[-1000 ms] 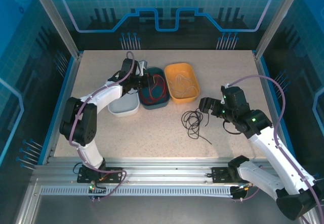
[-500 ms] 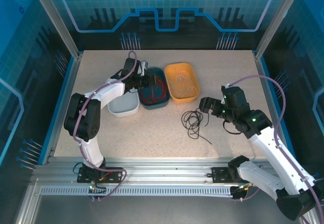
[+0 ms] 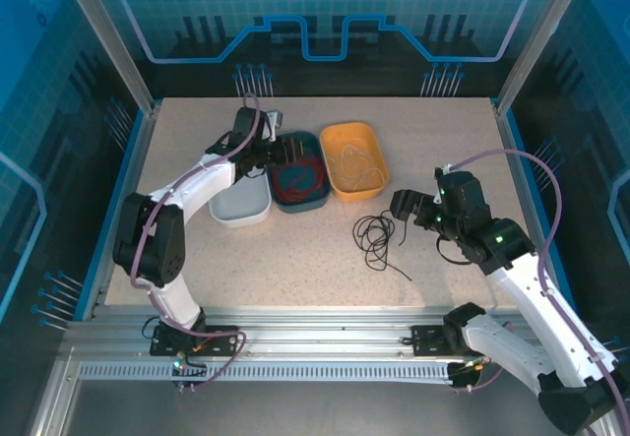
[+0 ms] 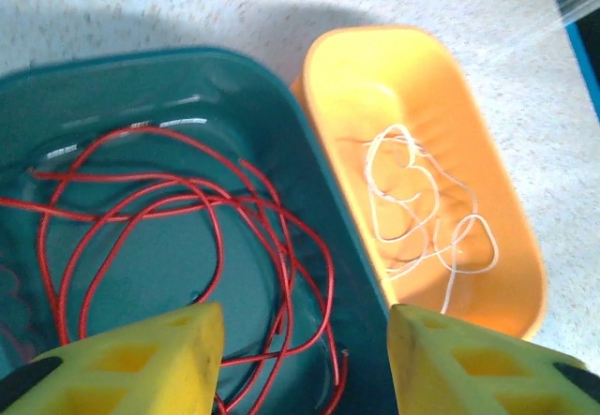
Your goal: Untangle the cables
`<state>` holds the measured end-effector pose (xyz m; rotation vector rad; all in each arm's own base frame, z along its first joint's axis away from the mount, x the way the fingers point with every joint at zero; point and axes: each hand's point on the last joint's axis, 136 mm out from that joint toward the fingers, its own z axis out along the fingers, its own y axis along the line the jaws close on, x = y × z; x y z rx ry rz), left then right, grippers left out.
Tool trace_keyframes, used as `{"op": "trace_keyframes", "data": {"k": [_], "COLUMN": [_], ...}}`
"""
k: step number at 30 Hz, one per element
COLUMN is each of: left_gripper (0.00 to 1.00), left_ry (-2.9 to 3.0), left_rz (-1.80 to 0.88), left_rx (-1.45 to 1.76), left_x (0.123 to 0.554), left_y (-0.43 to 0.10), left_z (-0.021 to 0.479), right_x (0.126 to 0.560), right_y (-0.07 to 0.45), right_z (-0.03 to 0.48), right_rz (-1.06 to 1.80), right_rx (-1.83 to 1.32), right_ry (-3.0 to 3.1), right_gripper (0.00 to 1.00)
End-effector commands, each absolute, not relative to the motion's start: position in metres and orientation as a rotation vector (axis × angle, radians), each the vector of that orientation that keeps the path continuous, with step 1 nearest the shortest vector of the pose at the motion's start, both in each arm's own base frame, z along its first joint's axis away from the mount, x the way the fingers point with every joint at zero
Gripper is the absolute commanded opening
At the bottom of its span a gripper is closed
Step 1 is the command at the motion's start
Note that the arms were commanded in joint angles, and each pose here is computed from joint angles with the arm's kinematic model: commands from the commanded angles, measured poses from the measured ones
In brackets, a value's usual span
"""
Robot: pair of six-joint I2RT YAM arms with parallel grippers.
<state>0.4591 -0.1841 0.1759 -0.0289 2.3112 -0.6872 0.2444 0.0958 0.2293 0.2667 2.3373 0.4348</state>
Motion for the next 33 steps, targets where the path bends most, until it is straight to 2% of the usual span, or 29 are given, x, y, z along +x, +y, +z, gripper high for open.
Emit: {"op": "trace_keyframes", "data": {"k": [1, 3, 4, 5, 13, 20, 28, 33], "left_gripper": [0.62, 0.79, 0.93, 0.99, 0.99, 0.99, 0.99, 0.93], "left_ry": [2.242, 2.219, 2.205, 2.191, 2.062, 1.942, 1.942, 2.027], "left_rz": [-0.693, -0.7, -0.704, -0.709, -0.673, -0.677, -0.631, -0.528], "left_rx": [-0.003, 0.014, 0.028, 0.041, 0.343, 0.743, 0.948, 1.005], "left_x": [0.444, 0.434, 0.428, 0.421, 0.36, 0.303, 0.282, 0.287], "left_y": [-0.181, -0.183, -0.186, -0.189, -0.249, -0.324, -0.376, -0.388], "left_z": [0.204, 0.212, 0.217, 0.22, 0.221, 0.18, 0.129, 0.098], "right_x": [0.243, 0.242, 0.242, 0.242, 0.239, 0.227, 0.205, 0.2], "right_y": [0.086, 0.084, 0.083, 0.082, 0.075, 0.051, 0.018, 0.013], "right_z": [0.22, 0.217, 0.215, 0.213, 0.198, 0.183, 0.175, 0.181], "right_rz": [0.392, 0.377, 0.367, 0.356, 0.301, 0.193, 0.103, 0.12], "right_rx": [0.327, 0.341, 0.348, 0.356, 0.402, 0.551, 0.761, 0.768], "right_ry": [2.356, 2.366, 2.376, 2.385, 2.429, 2.455, 2.445, 2.42], "right_gripper": [1.0, 1.0, 1.0, 1.0, 1.0, 1.0, 1.0, 1.0]}}
